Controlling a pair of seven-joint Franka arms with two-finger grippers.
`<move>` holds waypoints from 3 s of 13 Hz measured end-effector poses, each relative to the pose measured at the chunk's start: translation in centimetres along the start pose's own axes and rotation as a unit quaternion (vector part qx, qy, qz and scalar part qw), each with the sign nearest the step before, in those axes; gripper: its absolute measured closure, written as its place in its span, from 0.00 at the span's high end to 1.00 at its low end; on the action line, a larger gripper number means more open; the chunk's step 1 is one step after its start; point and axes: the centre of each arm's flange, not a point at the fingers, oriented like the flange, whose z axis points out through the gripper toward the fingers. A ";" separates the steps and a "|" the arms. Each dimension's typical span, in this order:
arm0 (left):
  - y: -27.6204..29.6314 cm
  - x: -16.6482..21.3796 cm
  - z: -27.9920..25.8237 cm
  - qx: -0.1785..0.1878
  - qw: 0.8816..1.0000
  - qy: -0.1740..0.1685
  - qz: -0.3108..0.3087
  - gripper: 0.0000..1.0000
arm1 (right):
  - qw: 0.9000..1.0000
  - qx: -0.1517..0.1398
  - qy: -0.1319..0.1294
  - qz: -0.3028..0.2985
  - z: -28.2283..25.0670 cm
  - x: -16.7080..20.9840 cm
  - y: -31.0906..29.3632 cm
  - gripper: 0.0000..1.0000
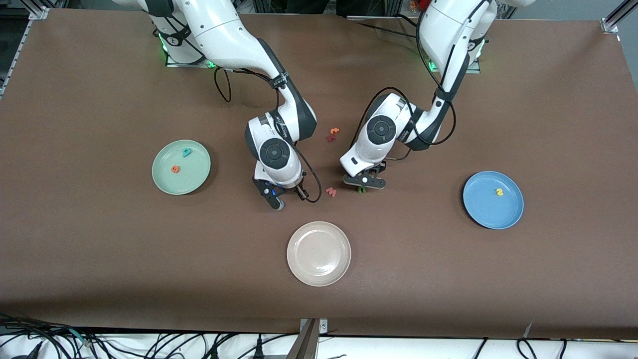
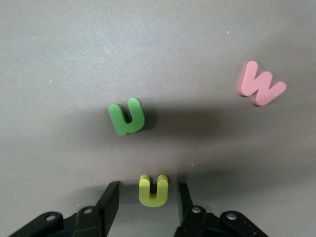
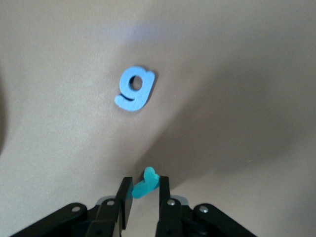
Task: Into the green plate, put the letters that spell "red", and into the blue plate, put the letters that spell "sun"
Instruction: 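Place the teal letter on the green plate while the left gripper carries yellow u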
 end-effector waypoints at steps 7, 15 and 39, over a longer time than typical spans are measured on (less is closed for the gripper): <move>0.3 -0.3 0.3 0.006 1.000 0.000 0.008 0.56 | 0.993 -0.060 0.011 -0.102 -7.2 8.2 2.1 0.26; 0.0 -0.1 0.2 0.010 1.000 0.003 0.007 0.30 | 0.986 -0.092 0.012 -0.138 -7.6 12.5 4.0 0.26; -41.4 4.1 -7.6 0.024 0.980 -0.003 0.198 0.26 | 0.974 -0.112 -0.052 -0.191 -5.2 23.3 21.4 0.98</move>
